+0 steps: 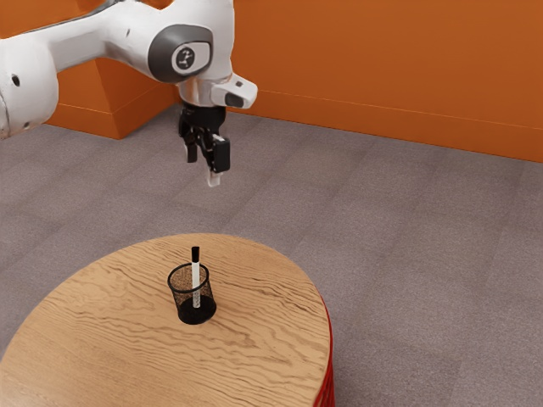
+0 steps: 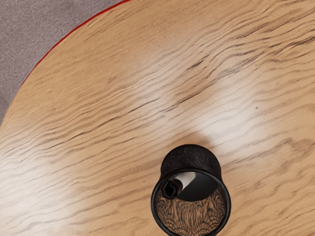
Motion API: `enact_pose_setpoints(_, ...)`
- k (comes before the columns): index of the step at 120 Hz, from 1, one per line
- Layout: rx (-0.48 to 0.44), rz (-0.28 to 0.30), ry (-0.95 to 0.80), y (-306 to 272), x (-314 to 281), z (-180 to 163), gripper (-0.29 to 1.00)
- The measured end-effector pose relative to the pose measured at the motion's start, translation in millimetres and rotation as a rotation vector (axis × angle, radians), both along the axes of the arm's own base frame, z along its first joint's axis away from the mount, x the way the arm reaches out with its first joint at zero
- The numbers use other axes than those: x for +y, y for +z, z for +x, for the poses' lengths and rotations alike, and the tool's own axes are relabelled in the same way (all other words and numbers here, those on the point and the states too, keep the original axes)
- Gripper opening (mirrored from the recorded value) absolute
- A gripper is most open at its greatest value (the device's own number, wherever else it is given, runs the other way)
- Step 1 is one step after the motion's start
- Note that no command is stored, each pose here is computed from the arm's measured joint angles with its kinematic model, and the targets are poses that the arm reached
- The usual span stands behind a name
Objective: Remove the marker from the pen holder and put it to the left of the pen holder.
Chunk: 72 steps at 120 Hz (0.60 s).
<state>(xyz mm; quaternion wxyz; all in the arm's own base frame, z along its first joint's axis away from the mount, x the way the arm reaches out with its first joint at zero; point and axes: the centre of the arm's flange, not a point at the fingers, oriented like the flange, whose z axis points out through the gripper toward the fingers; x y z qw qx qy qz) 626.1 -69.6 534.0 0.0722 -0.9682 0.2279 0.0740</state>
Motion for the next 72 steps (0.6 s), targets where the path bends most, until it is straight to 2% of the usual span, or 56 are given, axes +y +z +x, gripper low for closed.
enact_pose_setpoints(16, 0.060, -0.028, -0.025, -39.1, 6.8, 19.5, 0.70)
enact_pose_setpoints(32, 0.157, -0.032, -0.072, -108.5, 2.2, 38.8, 0.70)
enact_pose_setpoints(51, 0.257, -0.101, -0.049, -171.0, 18.0, 47.6, 0.70)
enact_pose_setpoints(72, 0.303, -0.128, 0.016, -197.1, 54.4, 48.4, 0.69)
